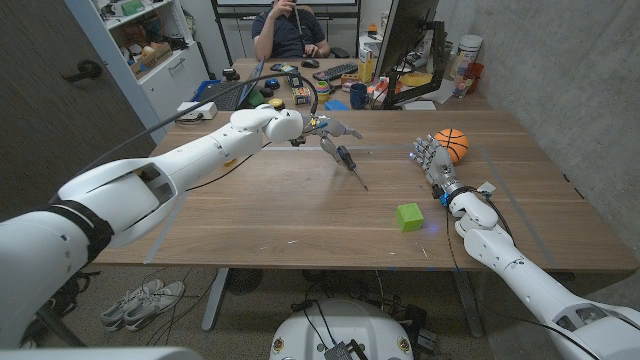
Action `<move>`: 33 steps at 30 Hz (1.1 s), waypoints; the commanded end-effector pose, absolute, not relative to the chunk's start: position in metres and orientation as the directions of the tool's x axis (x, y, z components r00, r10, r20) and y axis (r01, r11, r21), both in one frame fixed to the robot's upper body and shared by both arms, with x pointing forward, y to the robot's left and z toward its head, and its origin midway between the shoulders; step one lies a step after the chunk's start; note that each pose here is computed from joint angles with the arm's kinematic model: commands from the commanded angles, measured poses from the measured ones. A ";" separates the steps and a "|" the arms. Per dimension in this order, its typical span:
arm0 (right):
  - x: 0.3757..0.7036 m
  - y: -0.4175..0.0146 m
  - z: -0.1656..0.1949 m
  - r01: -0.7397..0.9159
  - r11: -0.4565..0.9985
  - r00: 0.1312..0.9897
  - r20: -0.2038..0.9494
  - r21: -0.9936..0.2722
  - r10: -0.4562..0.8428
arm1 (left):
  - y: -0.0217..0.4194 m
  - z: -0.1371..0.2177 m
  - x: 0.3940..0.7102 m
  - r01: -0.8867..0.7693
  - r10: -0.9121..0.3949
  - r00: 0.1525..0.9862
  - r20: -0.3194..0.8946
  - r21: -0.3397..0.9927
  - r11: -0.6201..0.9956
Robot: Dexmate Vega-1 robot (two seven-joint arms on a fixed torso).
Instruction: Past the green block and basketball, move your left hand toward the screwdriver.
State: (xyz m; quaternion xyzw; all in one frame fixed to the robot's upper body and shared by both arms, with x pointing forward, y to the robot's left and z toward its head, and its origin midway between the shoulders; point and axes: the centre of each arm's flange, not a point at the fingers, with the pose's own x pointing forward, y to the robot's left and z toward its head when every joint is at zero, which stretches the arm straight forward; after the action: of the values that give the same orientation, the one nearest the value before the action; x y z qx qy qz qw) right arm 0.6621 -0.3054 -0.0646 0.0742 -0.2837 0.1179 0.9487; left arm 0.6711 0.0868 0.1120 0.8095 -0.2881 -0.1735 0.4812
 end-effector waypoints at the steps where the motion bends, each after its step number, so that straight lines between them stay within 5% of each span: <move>1: 0.662 -0.305 -0.064 -0.265 0.961 0.812 0.556 0.077 0.179 | 0.085 0.110 0.671 -0.300 -0.622 0.783 -0.009 0.870 -0.391; 33: 0.661 -0.306 -0.066 -0.262 0.962 0.813 0.556 0.081 0.175 | 0.082 0.111 0.669 -0.290 -0.611 0.791 -0.019 0.869 -0.402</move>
State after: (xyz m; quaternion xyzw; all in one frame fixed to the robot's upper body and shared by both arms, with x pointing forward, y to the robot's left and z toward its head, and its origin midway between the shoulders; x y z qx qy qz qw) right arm 0.6610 -0.3061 -0.0649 0.0740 -0.2848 0.1162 0.9486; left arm 0.6689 0.0820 0.1115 0.8185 -0.2795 -0.1697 0.4724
